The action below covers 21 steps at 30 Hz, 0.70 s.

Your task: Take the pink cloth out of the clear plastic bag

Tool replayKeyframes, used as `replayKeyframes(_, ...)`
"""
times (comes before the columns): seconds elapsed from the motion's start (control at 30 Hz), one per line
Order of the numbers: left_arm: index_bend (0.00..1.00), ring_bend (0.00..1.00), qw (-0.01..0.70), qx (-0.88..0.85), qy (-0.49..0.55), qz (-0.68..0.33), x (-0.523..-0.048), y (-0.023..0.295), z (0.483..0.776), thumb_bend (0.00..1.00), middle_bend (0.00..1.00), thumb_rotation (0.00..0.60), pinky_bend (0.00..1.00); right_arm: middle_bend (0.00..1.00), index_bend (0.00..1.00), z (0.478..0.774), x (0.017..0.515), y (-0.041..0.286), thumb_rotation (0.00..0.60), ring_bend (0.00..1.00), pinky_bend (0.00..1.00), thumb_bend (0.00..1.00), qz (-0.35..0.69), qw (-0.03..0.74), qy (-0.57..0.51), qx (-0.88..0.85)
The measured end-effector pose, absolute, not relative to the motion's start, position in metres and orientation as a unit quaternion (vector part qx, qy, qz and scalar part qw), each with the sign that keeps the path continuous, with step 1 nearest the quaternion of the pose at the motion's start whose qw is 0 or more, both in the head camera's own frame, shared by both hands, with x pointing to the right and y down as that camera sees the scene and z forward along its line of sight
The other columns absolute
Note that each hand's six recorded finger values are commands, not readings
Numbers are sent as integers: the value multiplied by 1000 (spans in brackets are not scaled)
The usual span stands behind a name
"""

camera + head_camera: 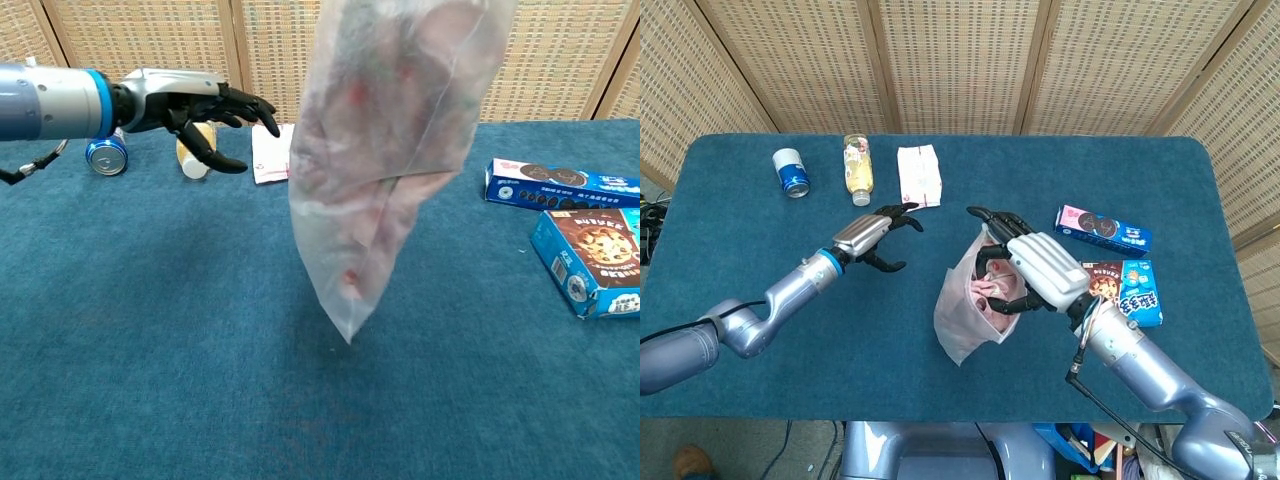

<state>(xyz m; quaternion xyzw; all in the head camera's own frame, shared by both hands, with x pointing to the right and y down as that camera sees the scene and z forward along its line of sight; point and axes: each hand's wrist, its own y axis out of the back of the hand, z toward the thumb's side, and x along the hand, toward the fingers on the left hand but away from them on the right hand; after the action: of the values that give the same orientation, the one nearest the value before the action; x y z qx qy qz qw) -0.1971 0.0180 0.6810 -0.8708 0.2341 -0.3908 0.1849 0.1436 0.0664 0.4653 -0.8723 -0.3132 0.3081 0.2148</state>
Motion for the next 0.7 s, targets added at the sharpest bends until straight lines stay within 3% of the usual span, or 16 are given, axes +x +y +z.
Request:
replayKeyframes(0.07,351,0,177,-874,230,-390,-189,16,681,333,0,600,0,0,732,466,142,67,600,0,0,707,308,215,-310,-873)
replayKeyframes(0.7,351,0,102,-888,205,-399,-157,22,692,334,0,600,0,0,733,463,131,65,600,0,0,707,303,208,-309,-877)
